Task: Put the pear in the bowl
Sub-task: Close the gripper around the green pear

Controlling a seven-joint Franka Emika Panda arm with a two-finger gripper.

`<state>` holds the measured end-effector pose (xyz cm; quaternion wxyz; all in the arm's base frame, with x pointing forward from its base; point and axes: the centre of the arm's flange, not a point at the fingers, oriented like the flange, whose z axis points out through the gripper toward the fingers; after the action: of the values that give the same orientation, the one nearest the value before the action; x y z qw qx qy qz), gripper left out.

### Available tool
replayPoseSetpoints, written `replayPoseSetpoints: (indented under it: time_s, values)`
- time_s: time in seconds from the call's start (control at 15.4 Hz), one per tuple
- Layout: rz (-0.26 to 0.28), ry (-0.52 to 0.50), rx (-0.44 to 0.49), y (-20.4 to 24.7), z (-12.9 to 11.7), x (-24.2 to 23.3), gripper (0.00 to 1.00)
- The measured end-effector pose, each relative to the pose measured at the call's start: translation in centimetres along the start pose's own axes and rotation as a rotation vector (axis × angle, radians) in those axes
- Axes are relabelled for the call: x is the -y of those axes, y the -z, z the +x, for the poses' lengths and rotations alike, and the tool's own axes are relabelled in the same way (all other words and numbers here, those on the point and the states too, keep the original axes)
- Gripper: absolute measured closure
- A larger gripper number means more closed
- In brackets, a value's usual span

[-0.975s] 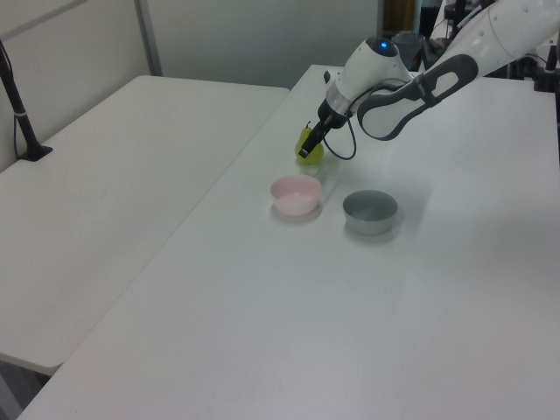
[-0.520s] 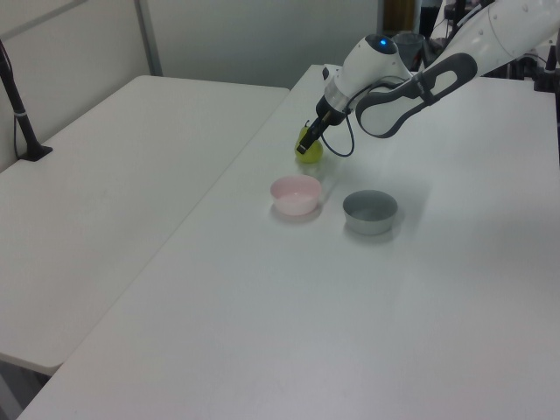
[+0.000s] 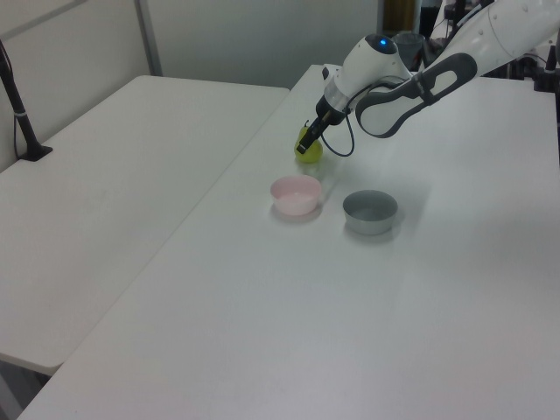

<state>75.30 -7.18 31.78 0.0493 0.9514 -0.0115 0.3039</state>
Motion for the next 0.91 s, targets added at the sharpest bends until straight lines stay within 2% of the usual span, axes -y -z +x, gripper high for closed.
replayPoseSetpoints:
  time_s: [0.39,0.91]
  values:
    - [-0.008,-0.005,-0.046,4.1,3.2,-0.6,0.28]
    - [-0.019,-0.013,0.016,9.1,5.3,-1.3,0.28]
